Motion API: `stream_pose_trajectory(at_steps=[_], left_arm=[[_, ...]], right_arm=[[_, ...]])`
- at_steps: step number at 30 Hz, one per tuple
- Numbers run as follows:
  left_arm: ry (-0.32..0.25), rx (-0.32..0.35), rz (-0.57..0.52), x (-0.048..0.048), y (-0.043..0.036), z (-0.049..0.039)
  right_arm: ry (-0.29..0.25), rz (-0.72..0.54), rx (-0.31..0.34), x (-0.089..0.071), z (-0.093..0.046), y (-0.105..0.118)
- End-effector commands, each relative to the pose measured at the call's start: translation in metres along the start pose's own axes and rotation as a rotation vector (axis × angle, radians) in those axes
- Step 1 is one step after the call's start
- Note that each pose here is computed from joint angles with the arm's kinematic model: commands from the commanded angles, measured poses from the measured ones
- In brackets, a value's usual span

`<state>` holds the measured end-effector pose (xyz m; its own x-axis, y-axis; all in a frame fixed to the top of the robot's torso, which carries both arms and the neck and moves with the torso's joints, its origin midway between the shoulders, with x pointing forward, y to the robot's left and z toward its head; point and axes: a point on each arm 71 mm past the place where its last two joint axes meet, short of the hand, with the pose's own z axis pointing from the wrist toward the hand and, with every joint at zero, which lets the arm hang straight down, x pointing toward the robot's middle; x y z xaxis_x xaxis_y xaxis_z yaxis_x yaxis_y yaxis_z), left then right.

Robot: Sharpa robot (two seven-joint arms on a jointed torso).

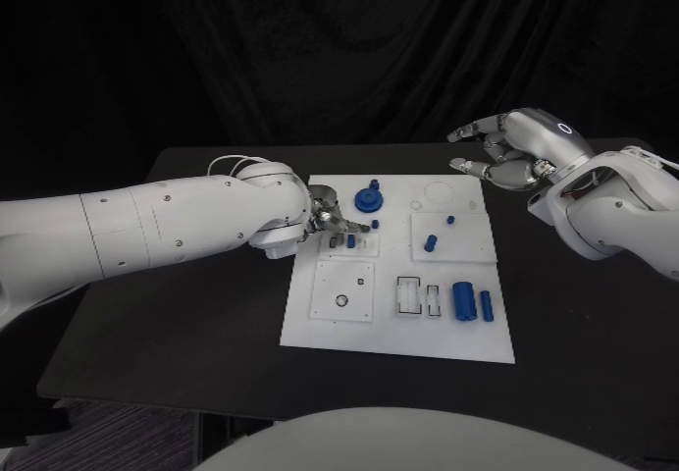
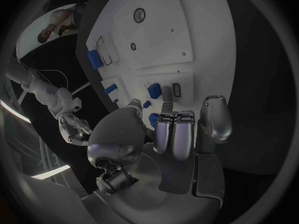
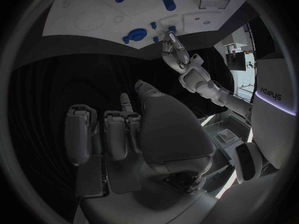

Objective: Assemble the parts on the task board

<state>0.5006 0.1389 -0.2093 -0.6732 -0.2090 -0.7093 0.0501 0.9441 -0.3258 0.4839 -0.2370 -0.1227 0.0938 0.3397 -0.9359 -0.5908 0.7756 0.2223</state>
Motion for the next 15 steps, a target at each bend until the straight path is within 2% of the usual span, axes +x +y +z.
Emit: stream_pose_trajectory(at_steps=[1, 4, 7, 9, 15], left_arm=[[-0.031, 0.036, -0.023, -0.0011, -0.0013, -0.0011], [-0.061, 0.052, -0.042, -0.0033, -0.0001, -0.0026], [-0.116, 0.082, -0.072, -0.0073, 0.0018, -0.0055], [-0.162, 0.108, -0.087, -0.0104, 0.0044, -0.0095], [-0.254, 0.169, -0.114, -0.0190, 0.0103, -0.0199]], right_arm=[[0.000, -0.001, 0.016, -0.001, -0.001, -0.001], [-0.002, -0.002, 0.018, -0.001, -0.001, -0.002], [-0.004, -0.003, 0.020, -0.002, -0.002, -0.003], [-0.005, -0.004, 0.023, -0.003, -0.003, -0.004], [-0.007, -0.005, 0.029, -0.003, -0.005, -0.005]])
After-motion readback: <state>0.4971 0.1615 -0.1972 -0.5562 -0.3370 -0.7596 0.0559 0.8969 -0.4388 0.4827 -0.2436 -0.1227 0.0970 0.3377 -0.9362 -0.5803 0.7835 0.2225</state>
